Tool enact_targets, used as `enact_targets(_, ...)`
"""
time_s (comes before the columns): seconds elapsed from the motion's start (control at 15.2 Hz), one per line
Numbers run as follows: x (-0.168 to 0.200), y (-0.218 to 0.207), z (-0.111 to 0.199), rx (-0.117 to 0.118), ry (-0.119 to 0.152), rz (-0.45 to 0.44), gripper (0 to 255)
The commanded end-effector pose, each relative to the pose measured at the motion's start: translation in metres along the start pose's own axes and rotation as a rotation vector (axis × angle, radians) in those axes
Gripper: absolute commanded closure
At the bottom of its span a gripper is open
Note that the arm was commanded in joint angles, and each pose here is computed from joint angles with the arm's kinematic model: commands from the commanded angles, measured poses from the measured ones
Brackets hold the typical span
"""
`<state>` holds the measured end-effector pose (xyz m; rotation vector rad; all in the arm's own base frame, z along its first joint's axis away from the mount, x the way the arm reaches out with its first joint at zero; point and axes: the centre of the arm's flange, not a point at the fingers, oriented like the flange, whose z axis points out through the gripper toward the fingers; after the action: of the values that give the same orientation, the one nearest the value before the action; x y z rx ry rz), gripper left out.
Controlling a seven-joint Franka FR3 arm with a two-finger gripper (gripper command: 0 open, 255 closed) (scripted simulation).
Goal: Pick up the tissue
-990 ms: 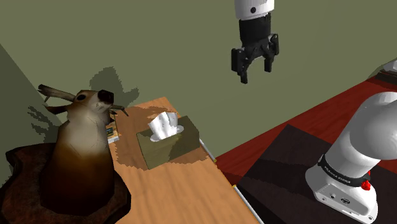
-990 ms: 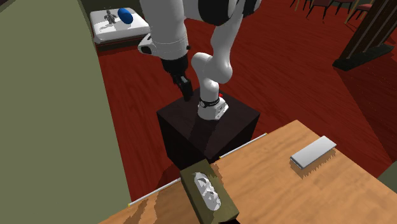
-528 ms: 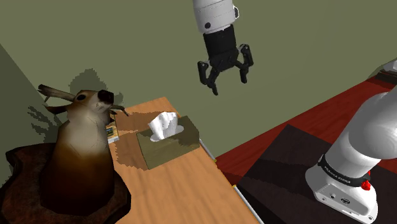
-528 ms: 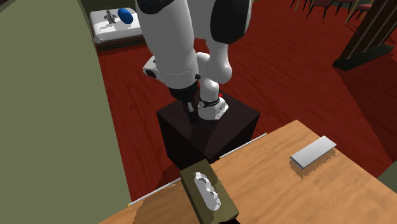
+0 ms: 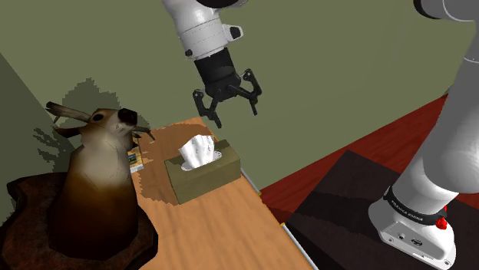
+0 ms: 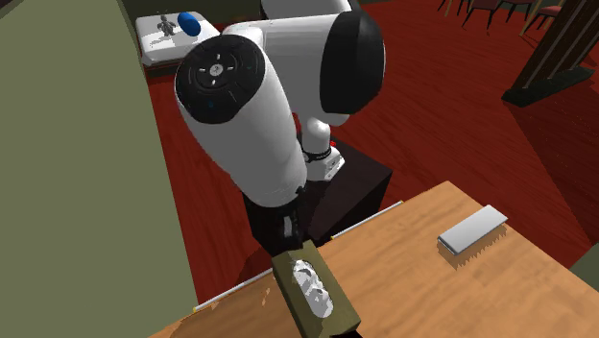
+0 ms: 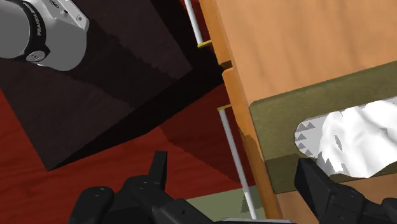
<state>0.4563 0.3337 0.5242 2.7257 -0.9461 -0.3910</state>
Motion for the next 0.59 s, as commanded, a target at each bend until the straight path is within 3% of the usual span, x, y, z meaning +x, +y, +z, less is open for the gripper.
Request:
enact_targets(0.0, 0.001, -0.03, -0.001, -0.013, -0.015, 0.057, 0)
enact_targets(0.26, 0.013, -0.084, -0.001, -0.037, -0.044, 0.157, 0)
enact_targets(0.53, 0.017, -0.091, 0.019, -0.037, -0.044, 0.157, 0)
